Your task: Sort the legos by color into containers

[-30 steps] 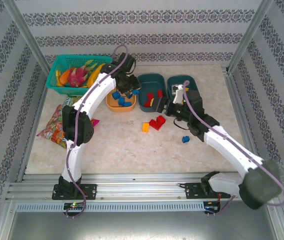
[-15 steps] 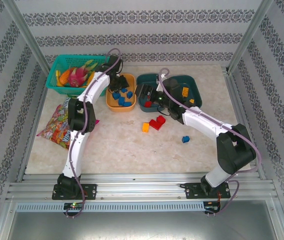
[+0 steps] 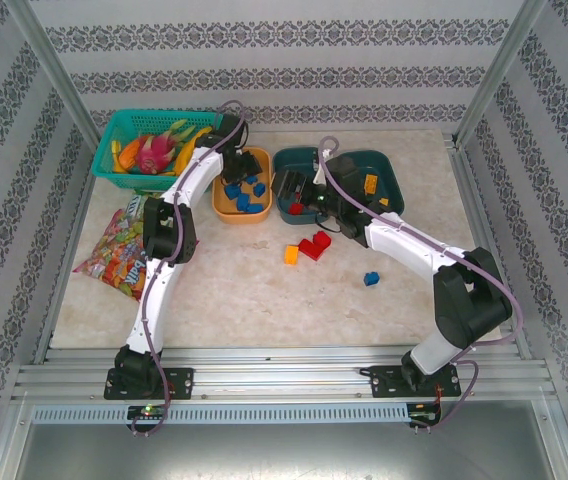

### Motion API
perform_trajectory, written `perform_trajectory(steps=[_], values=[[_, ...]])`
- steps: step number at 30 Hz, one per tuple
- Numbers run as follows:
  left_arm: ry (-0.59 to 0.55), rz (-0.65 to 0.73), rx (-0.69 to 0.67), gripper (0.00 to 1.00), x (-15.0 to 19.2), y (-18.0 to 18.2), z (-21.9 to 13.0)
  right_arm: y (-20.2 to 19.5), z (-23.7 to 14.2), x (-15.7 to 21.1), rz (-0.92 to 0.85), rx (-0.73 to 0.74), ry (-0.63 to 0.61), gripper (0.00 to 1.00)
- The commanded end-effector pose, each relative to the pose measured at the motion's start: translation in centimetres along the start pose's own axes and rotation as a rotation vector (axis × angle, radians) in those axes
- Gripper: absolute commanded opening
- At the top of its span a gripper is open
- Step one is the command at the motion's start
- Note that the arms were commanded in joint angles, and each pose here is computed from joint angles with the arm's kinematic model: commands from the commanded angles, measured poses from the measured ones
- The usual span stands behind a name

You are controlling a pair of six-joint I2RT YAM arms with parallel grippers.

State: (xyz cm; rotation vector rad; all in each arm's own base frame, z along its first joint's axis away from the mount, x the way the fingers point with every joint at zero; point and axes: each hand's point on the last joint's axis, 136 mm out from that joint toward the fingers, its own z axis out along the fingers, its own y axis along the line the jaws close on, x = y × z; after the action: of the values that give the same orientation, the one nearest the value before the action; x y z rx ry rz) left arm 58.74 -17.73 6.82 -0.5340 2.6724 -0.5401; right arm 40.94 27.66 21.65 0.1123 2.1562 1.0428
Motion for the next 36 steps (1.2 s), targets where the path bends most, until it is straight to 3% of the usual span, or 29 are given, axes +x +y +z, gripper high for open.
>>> perform_trajectory(steps=[1,4,9,18,20,21,22,27,36], values=[[-0.014,-0.005,-0.01,0.5,-0.8,0.3,-1.8,-0.3,-1.7,-1.4,-0.044,0.071,-0.026,0.96],[-0.032,0.003,0.019,0.6,-1.1,-0.8,-3.5,-0.9,-2.6,-1.2,-0.057,0.119,-0.028,0.95],[-0.091,0.019,0.057,0.61,-2.0,-2.8,-7.8,-2.2,-4.4,-0.4,-0.074,0.234,-0.021,0.93],[-0.341,0.168,0.098,0.67,-2.2,-6.9,-20.3,-2.7,-6.8,0.6,-0.09,0.336,-0.05,0.92],[-0.403,0.205,0.143,0.74,-1.5,-7.8,-23.2,-2.5,-7.0,0.9,-0.096,0.346,-0.048,0.91],[-0.421,0.194,0.177,0.84,-1.1,-7.9,-24.1,-2.5,-7.0,1.2,-0.1,0.35,-0.047,0.91],[-0.433,0.161,0.196,0.98,-0.8,-7.5,-24.5,-2.5,-7.0,1.5,-0.104,0.356,-0.042,0.91],[-0.332,-0.043,0.312,1.0,2.0,-4.7,-23.7,-3.2,-6.8,3.4,-0.1,0.399,-0.005,0.89],[-0.186,0.151,0.237,0.97,14.7,-0.9,-22.6,-6.9,-6.1,6.8,-0.015,0.547,0.051,0.86]])
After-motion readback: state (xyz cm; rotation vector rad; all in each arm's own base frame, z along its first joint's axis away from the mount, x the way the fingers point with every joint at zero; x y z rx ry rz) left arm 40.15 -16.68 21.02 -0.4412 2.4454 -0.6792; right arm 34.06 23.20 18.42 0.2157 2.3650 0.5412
